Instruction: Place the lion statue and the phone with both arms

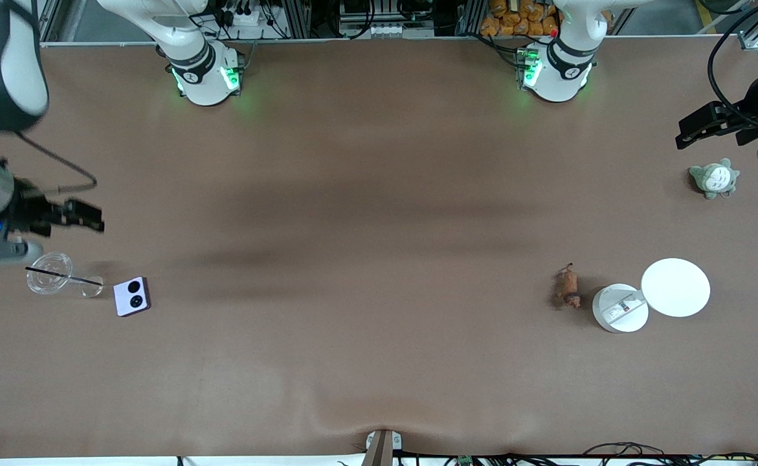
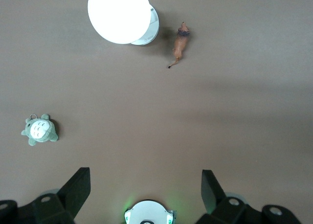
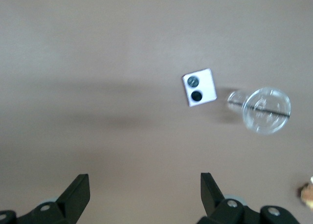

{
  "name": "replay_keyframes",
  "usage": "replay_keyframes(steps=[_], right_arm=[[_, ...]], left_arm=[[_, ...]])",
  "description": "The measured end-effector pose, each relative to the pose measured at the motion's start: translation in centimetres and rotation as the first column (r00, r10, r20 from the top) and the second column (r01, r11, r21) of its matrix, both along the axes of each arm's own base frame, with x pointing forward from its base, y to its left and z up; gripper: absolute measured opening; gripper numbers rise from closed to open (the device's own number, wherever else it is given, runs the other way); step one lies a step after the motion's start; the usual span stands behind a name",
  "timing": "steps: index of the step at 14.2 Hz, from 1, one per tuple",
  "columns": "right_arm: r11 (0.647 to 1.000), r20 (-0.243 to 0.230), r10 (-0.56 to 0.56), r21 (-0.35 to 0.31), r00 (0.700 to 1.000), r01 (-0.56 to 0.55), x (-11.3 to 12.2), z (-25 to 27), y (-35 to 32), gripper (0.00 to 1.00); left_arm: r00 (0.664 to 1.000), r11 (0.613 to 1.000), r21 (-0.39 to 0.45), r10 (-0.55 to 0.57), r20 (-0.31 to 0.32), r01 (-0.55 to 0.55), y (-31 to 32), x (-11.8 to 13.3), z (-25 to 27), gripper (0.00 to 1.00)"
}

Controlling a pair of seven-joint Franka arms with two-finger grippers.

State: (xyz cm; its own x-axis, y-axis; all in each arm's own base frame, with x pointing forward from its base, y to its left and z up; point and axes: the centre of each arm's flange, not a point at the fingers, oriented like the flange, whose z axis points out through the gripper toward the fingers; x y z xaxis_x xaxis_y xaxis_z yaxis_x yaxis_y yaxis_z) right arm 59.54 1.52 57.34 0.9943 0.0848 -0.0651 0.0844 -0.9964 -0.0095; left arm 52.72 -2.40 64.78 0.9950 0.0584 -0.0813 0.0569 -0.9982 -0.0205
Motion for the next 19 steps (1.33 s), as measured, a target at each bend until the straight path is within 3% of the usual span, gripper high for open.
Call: replay_keyframes(steps=[2,6,19], right_arm=[[0.999,-0.019,-0.011,0.033,1.000,0.011,-2.7,3.2,0.7,1.00],[0.999,-0.028,-0.037,0.039,0.999,0.038,-6.8,7.6,1.3,1.00],[0.998,-0.035,-0.056,0.038,0.998,0.057,-7.1,7.4,0.9,1.00]], left_arm=[[1.000,1.000,0.000,0.000,0.012,0.000,0.0,0.1,0.2,1.00],[0.998,1.000,0.001,-0.001,0.061,0.001,-0.1,-0.3,0.6,1.00],[0.996,1.000,-0.003,-0.021,0.085,0.021,0.0,-0.6,1.0,1.00]])
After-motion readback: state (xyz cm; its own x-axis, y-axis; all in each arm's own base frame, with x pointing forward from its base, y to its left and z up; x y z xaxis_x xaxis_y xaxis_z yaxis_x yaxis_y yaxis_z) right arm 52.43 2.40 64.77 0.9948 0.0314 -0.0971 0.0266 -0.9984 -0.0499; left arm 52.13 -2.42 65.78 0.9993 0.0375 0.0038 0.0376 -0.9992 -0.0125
